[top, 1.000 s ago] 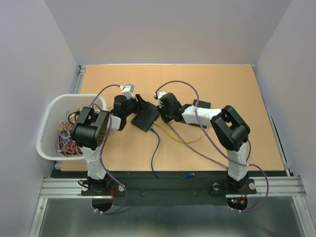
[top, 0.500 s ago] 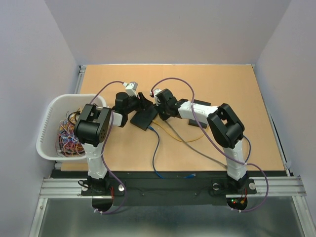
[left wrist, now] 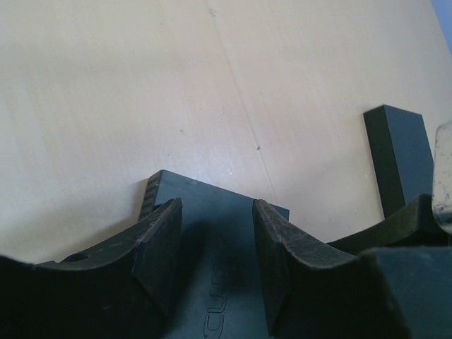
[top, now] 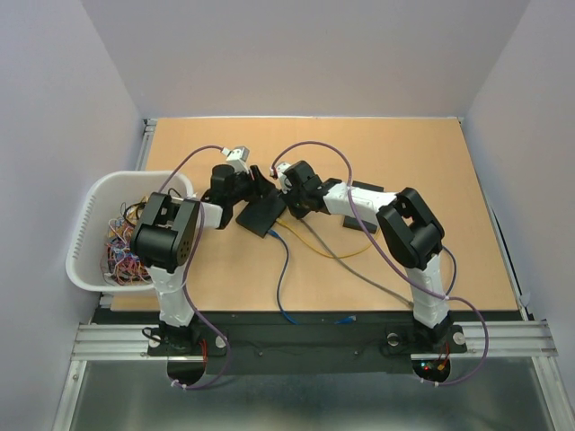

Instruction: Insert the plug into the switch port

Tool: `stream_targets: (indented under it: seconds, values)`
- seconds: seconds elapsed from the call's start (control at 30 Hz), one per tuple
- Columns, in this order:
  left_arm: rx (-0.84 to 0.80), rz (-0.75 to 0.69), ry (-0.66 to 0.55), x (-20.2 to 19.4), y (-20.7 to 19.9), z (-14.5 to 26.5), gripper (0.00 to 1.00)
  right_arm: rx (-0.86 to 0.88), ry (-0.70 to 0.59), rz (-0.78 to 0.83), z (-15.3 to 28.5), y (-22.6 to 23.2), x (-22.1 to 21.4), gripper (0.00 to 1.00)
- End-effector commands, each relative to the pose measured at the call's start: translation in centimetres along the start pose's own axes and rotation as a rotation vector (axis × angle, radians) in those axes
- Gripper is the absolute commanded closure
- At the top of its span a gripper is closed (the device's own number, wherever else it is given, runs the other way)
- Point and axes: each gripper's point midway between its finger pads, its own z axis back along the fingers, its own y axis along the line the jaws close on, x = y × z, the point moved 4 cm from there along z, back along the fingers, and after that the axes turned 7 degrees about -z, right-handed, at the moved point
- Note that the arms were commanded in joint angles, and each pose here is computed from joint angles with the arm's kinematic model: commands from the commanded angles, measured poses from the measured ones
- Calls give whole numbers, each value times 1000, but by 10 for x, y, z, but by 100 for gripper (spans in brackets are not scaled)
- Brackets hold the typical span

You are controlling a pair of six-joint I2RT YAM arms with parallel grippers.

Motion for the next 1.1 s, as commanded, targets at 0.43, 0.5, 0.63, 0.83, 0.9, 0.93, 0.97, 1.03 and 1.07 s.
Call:
stream_targets:
  seconds: [0.43, 0.5, 0.63, 0.83, 0.9, 0.93, 0.97, 1.03, 1.07]
  values:
    - [139, 74, 33, 2, 31, -9, 46, 35, 33, 37, -2, 6, -3, 100]
    - [104, 71, 47, -1, 27, -11, 48, 40, 29, 36, -2, 6, -1, 99]
    - [46, 54, 71, -6, 21, -11, 50, 51, 23, 41, -3, 8, 2, 99]
    - [-29, 33, 103, -14, 11, -12, 52, 64, -12, 45, 0, 10, 17, 100]
    - [-48, 27, 113, -17, 7, -12, 52, 65, -29, 47, 1, 11, 26, 100]
    - [-54, 23, 114, -17, 5, -12, 52, 67, -36, 49, 3, 11, 29, 100]
    - [-60, 20, 123, -21, 2, -12, 52, 66, -35, 52, 3, 11, 31, 100]
    - [-65, 18, 129, -24, -2, -12, 52, 67, -52, 56, 6, 12, 41, 100]
    - [-64, 22, 135, -27, -3, -12, 53, 70, -50, 56, 5, 13, 42, 100]
